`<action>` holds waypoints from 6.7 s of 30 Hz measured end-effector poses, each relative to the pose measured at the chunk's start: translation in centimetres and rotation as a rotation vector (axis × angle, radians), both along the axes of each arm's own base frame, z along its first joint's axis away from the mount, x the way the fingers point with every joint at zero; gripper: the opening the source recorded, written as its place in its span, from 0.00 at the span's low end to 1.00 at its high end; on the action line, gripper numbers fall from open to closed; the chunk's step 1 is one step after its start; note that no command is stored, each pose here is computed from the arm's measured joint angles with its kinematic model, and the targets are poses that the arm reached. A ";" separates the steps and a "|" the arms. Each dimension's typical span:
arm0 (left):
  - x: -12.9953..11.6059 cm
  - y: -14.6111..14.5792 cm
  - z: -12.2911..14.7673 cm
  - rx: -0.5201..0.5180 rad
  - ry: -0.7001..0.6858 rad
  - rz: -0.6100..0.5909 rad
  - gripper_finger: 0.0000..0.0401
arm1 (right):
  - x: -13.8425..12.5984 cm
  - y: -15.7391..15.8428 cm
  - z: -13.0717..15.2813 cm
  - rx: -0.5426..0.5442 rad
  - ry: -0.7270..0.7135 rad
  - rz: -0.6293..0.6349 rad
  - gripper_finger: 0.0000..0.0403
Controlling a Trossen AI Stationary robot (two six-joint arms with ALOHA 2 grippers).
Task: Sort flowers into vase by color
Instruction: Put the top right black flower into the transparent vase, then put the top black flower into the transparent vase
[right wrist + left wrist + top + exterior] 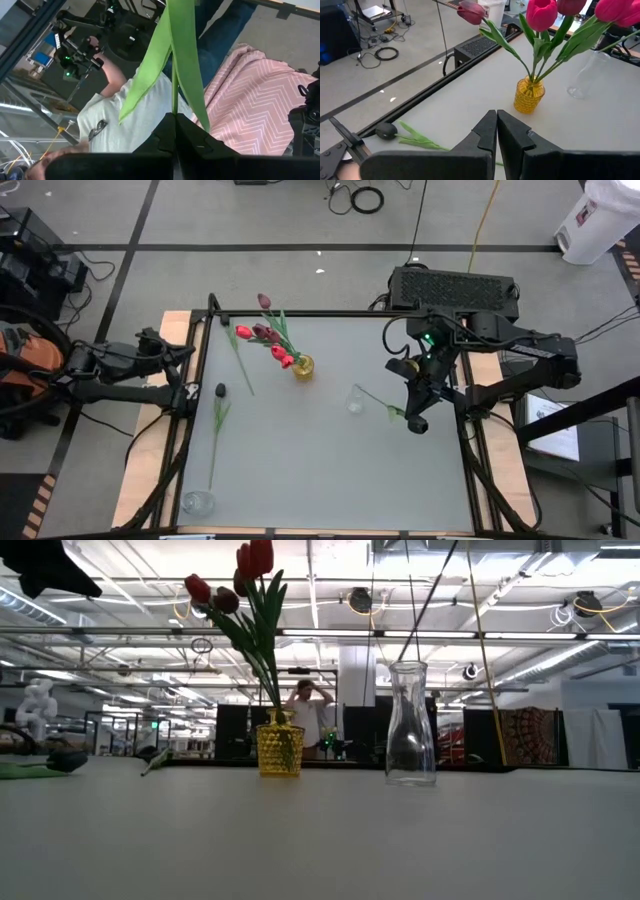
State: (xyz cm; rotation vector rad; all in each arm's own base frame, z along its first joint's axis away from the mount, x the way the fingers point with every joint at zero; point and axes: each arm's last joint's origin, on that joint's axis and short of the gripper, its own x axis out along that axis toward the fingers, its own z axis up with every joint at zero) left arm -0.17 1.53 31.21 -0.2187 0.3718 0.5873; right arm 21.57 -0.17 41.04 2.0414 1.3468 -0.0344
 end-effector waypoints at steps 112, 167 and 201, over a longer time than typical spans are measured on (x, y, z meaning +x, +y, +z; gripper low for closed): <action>0.0 0.0 0.0 -0.002 0.000 -0.003 0.05 | 3.5 -2.7 -2.3 0.140 0.125 -0.022 0.00; 0.0 -0.1 0.0 -0.017 -0.003 -0.020 0.05 | 3.4 -5.9 -2.7 -0.061 -0.006 -0.164 0.51; 1.1 -0.7 2.0 -0.219 -0.291 -0.189 0.05 | -5.2 -4.3 4.3 -0.859 -0.684 -0.324 0.02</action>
